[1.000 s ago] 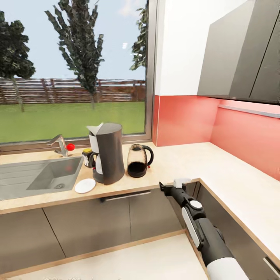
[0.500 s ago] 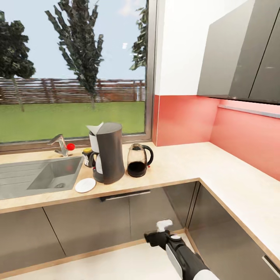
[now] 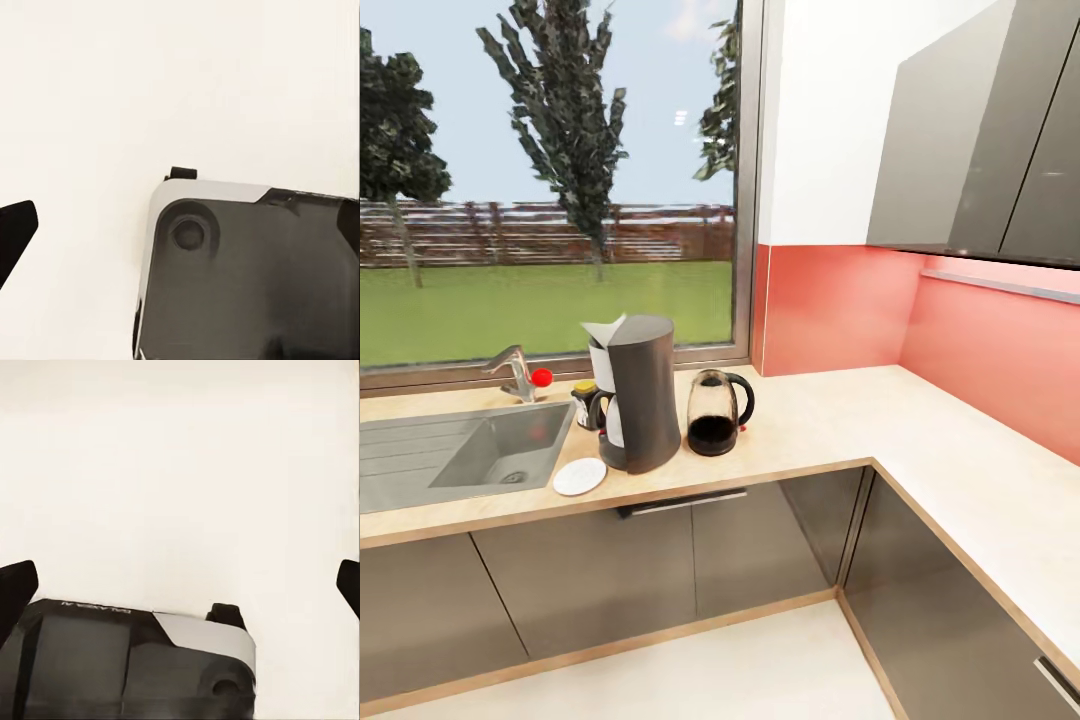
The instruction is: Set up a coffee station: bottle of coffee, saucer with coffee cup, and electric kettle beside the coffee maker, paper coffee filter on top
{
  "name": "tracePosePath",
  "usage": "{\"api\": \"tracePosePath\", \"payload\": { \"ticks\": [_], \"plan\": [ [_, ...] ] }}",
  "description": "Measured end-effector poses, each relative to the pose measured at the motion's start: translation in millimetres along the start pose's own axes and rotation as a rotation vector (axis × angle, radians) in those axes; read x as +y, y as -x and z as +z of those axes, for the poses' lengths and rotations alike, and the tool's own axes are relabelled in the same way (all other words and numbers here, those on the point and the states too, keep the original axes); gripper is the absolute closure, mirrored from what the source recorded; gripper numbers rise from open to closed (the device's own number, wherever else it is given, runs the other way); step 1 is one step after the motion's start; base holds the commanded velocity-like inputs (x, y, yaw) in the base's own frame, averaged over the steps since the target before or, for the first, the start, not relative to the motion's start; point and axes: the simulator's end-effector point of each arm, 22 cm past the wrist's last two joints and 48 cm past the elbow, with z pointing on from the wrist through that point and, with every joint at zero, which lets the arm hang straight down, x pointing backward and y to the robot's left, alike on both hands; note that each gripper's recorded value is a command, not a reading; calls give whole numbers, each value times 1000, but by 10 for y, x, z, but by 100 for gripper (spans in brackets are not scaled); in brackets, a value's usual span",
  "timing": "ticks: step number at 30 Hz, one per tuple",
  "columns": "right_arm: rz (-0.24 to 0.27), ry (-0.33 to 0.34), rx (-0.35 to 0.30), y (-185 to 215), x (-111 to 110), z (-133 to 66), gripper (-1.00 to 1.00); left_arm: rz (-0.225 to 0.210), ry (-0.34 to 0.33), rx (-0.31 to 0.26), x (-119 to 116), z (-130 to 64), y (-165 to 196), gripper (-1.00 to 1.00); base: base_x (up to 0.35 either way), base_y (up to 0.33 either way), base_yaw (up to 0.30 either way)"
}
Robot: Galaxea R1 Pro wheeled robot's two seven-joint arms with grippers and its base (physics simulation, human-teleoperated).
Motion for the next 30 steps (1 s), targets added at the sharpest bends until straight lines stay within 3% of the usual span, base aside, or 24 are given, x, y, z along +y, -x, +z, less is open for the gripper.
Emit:
{"api": "tracePosePath", "payload": {
  "ticks": [4, 14, 15, 16, 17, 30],
  "plan": [
    [3, -29, 48, -436, -62, -4, -100, -1, -2, -8, -11, 5, 48, -100, 0, 0, 0],
    [5, -48, 35, -520, -189, -6, -100, 1, 9, -8, 82, 4, 49, -100, 0, 0, 0],
    [5, -48, 35, -521, -191, -6, -100, 2, 10, -8, 87, 4, 44, -100, 0, 0, 233],
    [4, -79, 41, -556, -428, -11, -100, 12, 5, -1, 67, 0, 2, -100, 0, 0, 249],
    [2, -84, 42, -564, -470, -13, -100, 15, 4, 1, 60, -1, -4, -100, 0, 0, 259],
    [0, -89, 68, -733, -511, -14, -100, 17, 10, 10, 98, -3, -55, -100, 0, 0, 257]
  ]
}}
